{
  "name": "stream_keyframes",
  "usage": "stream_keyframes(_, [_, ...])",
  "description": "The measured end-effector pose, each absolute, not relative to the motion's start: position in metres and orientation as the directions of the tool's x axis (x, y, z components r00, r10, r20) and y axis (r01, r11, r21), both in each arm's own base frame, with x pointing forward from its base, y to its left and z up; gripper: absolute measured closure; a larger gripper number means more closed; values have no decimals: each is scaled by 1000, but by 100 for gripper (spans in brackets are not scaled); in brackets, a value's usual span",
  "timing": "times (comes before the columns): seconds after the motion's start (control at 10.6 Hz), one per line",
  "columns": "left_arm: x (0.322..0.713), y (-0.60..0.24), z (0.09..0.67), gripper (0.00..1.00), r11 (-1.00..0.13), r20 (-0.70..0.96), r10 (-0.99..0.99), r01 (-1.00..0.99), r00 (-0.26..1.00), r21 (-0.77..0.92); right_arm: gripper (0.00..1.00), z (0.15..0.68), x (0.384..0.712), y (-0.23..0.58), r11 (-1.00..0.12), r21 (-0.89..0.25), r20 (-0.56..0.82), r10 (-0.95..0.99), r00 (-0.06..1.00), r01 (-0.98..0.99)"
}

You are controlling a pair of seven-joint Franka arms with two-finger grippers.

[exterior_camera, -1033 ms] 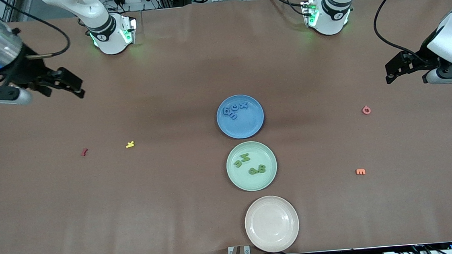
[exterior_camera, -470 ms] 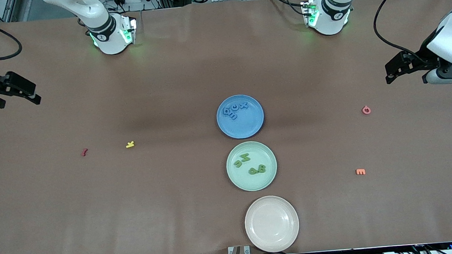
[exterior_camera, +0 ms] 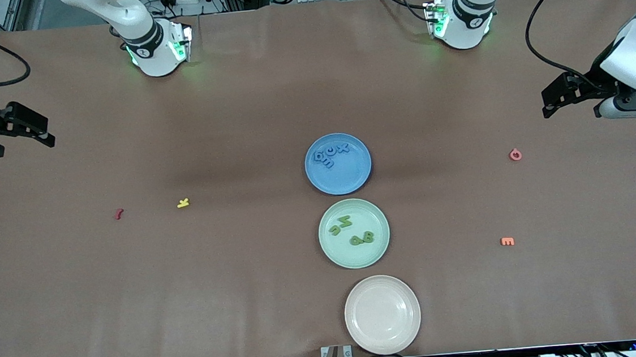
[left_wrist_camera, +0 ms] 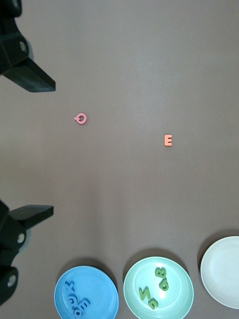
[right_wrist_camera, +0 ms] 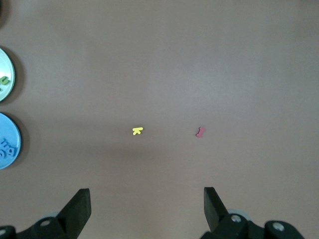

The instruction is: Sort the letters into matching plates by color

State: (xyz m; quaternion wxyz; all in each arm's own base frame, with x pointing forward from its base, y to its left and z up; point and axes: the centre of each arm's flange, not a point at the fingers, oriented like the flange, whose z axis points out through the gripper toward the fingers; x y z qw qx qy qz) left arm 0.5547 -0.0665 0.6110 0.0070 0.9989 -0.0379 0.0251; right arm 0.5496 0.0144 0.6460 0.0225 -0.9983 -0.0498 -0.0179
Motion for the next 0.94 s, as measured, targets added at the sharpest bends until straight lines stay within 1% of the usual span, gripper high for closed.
stream_keyframes(0.38, [555, -67, 610, 0, -997, 50, -75, -76, 996, 12, 0, 633, 549, 18, -990, -44, 12, 136, 991, 137])
stream_keyframes(0.94, [555, -68, 610, 0, -997, 48, -78, -79, 996, 12, 0, 634, 545, 35, -986, -45, -2, 162, 987, 162])
